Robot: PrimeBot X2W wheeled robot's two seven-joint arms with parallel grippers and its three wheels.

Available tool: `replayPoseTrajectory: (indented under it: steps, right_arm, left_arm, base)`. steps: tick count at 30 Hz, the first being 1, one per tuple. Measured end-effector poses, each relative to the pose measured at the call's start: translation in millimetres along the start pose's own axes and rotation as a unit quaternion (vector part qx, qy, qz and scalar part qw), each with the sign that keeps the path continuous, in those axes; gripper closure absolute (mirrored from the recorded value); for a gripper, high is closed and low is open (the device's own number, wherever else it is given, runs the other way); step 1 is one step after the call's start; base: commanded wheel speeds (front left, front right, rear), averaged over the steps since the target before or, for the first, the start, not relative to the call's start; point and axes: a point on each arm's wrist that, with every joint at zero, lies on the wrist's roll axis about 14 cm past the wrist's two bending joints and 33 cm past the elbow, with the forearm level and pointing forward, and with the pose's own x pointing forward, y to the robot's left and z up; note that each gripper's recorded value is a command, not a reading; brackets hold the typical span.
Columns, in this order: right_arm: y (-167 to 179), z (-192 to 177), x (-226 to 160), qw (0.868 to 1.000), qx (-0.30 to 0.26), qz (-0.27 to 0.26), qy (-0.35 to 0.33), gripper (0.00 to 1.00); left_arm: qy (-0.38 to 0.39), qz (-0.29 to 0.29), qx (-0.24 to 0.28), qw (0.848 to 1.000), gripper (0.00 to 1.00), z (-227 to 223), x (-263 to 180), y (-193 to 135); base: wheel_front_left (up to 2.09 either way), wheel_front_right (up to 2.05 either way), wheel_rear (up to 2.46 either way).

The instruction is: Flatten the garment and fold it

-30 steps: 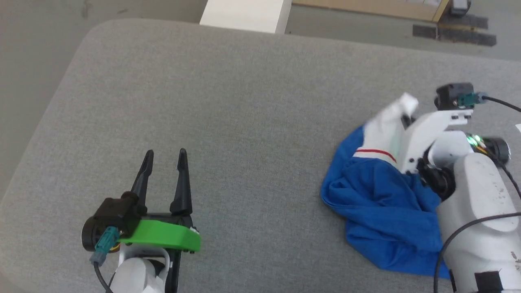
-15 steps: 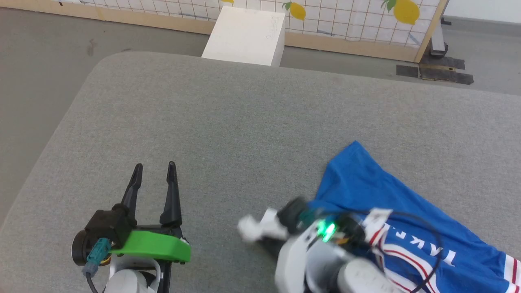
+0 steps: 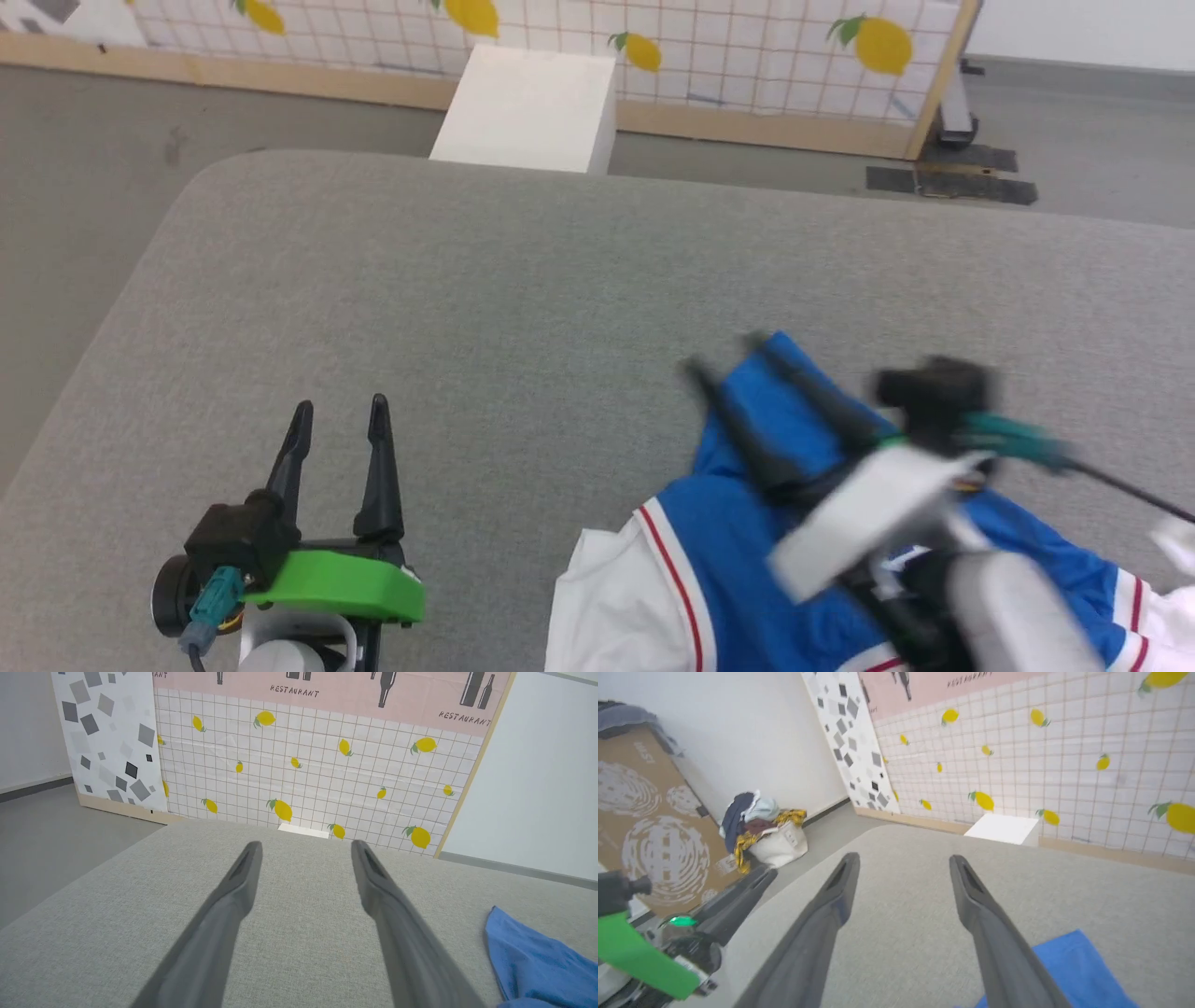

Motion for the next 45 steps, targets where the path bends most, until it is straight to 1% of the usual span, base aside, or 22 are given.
replayPoseTrajectory:
  steps: [2, 5, 7, 9, 10, 12, 14, 16, 21, 23, 24, 26, 28, 29, 30, 33, 35, 38, 41, 43, 45]
  right_arm:
    - [-31.0, 16.7, -14.3, 0.998, -0.020, -0.055, -0.038, 0.00]
    - [-81.0, 28.8, -44.3, 0.984, -0.070, -0.148, -0.065, 0.00]
    - [-105.3, 24.7, -64.6, 0.975, -0.081, -0.195, -0.062, 0.00]
    - [-127.7, 9.3, -87.0, 0.967, -0.082, -0.239, -0.040, 0.00]
    - [-133.6, 3.3, -94.5, 0.964, -0.079, -0.252, -0.031, 0.00]
    - [-145.1, -5.5, -110.9, 0.958, -0.073, -0.278, -0.021, 0.00]
    - [-151.3, -8.1, -121.1, 0.953, -0.071, -0.293, -0.019, 0.00]
    - [-156.2, -8.0, -129.0, 0.950, -0.069, -0.305, -0.021, 0.00]
    - [-161.8, -6.1, -139.6, 0.945, -0.062, -0.320, -0.029, 0.00]
    - [-163.2, -6.4, -143.1, 0.943, -0.060, -0.325, -0.030, 0.00]
    - [-164.2, -6.6, -144.8, 0.943, -0.059, -0.327, -0.030, 0.00]
    - [-165.0, -8.5, -147.3, 0.942, -0.057, -0.330, -0.028, 0.00]
    - [-166.4, -10.5, -150.1, 0.941, -0.053, -0.334, -0.026, 0.00]
    - [-166.4, -12.1, -151.0, 0.940, -0.052, -0.335, -0.025, 0.00]
    - [-167.0, -13.8, -152.4, 0.940, -0.050, -0.337, -0.023, 0.00]
    - [-171.0, -17.3, -158.9, 0.936, -0.043, -0.348, -0.021, 0.00]
    - [-174.4, -18.8, -163.2, 0.934, -0.042, -0.356, -0.019, 0.00]
    - [-180.0, -19.3, -166.8, 0.930, -0.041, -0.365, -0.019, 0.00]
    - [-185.3, -20.4, -168.3, 0.927, -0.041, -0.372, -0.018, 0.00]
    - [-188.6, -21.3, -167.8, 0.926, -0.041, -0.375, -0.017, 0.00]
    - [-191.2, -23.5, -167.5, 0.925, -0.040, -0.377, -0.014, 0.00]
  left_arm:
    - [0.001, -0.008, -0.002, 1.000, 0.00, -1.2, 0.2, -4.3]
    - [0.012, -0.028, -0.002, 1.000, 0.00, -8.5, 0.1, -14.3]
    - [0.025, -0.047, -0.001, 0.999, 0.00, -16.7, -1.4, -23.7]
    - [0.053, -0.078, 0.003, 0.996, 0.00, -32.8, -7.3, -38.0]
    - [0.069, -0.090, 0.006, 0.993, 0.00, -40.7, -10.6, -43.4]
    - [0.117, -0.128, 0.010, 0.985, 0.00, -61.5, -20.0, -61.4]
    - [0.162, -0.163, 0.019, 0.973, 0.00, -79.5, -30.0, -77.2]
    - [0.210, -0.193, 0.028, 0.958, 0.00, -97.8, -40.5, -91.4]
    - [0.320, -0.250, 0.047, 0.913, 0.00, -133.6, -58.1, -116.4]
    - [0.363, -0.259, 0.057, 0.893, 0.00, -146.1, -60.9, -117.9]
    - [0.379, -0.259, 0.062, 0.886, 0.00, -150.9, -61.4, -116.0]
    - [0.423, -0.252, 0.083, 0.866, 0.00, -164.1, -63.4, -106.7]
    - [0.445, -0.252, 0.095, 0.854, 0.00, -168.9, -60.6, -105.2]
    - [0.451, -0.255, 0.099, 0.850, 0.64, -169.7, -57.8, -106.6]
    - [0.448, -0.260, 0.103, 0.849, 1.00, -168.8, -53.3, -109.0]
    - [0.440, -0.268, 0.117, 0.849, 1.00, -167.0, -39.0, -107.2]
    - [0.428, -0.268, 0.131, 0.853, 1.00, -163.8, -24.5, -101.7]
    - [0.400, -0.255, 0.150, 0.868, 1.00, -152.7, 9.4, -87.9]
    - [0.363, -0.230, 0.161, 0.889, 1.00, -136.2, 51.9, -72.2]
    - [0.349, -0.211, 0.162, 0.899, 1.00, -130.8, 71.3, -64.8]
    - [0.345, -0.196, 0.154, 0.905, 1.00, -130.8, 82.7, -59.7]
  base:
    - [0.00, 0.00, 0.00]
    - [0.00, 0.00, 0.00]
    - [0.00, 0.00, 0.00]
    - [0.00, 0.00, 0.00]
    - [0.00, 0.00, 0.00]
    - [0.00, 0.00, 0.00]
    - [0.00, 0.00, 0.00]
    - [0.00, 0.00, 0.00]
    - [0.00, 0.00, 0.00]
    - [0.00, 0.00, 0.00]
    - [0.00, 0.00, 0.00]
    - [0.00, 0.00, 0.00]
    - [0.00, 0.00, 0.00]
    - [0.00, 0.00, 0.00]
    - [0.00, 0.00, 0.00]
    - [0.00, 0.00, 0.00]
    - [0.00, 0.00, 0.00]
    - [0.00, 0.00, 0.00]
    - [0.00, 0.00, 0.00]
    - [0.00, 0.00, 0.00]
    - [0.00, 0.00, 0.00]
